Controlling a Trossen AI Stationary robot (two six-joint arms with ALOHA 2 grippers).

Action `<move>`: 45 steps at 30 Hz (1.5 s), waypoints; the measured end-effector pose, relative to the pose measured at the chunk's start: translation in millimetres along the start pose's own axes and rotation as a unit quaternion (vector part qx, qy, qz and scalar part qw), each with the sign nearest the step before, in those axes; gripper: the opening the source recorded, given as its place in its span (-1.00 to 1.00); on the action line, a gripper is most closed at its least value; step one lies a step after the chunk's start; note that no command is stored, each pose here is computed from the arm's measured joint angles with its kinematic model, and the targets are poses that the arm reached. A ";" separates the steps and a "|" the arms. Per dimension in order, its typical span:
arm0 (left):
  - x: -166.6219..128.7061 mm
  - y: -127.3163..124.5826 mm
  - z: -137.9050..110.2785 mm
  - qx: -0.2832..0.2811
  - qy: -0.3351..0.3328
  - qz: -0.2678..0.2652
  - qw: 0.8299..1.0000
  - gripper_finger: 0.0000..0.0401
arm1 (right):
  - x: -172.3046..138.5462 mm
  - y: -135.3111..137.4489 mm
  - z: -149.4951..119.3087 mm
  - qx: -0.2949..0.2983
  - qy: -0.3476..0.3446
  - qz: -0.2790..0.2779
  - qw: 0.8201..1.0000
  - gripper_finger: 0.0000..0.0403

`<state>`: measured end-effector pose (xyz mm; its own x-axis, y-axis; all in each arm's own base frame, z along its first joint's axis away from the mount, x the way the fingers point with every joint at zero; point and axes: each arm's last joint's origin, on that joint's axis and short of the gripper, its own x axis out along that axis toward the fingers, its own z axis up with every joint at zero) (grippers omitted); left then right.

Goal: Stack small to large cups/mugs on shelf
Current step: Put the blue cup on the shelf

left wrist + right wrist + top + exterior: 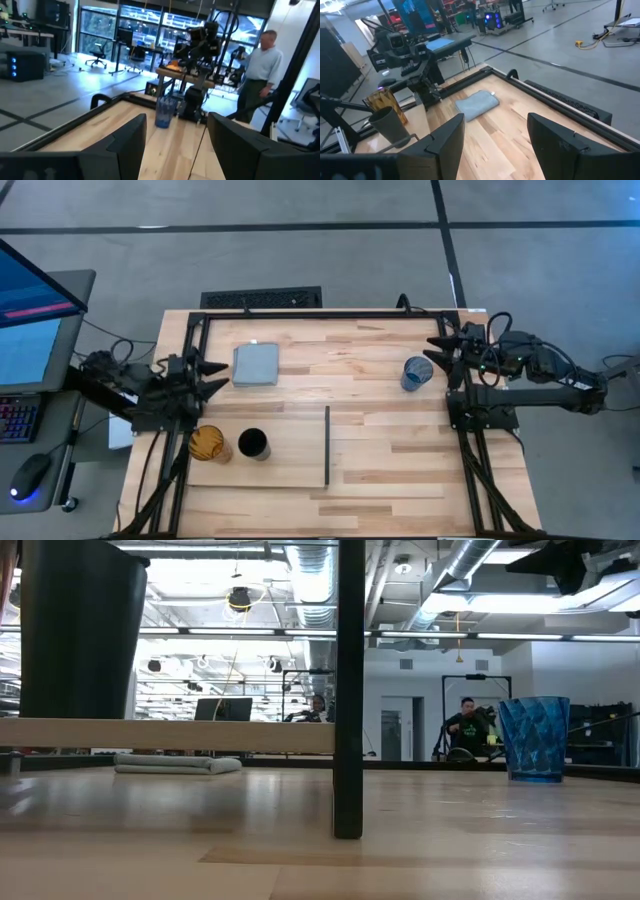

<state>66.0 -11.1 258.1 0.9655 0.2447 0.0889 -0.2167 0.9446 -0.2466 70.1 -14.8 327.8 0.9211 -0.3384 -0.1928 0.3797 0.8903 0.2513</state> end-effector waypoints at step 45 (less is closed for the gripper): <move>64.6 29.1 -8.6 0.049 0.071 0.008 0.996 0.01 | 0.9 0.1 10.4 -0.020 -0.060 -0.042 0.997 0.19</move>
<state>123.3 30.3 248.4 0.9709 0.2332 -0.0541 -0.2389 0.9592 -0.1513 71.8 -18.1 337.5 0.8910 -0.4440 -0.0951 0.4540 0.8681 0.2006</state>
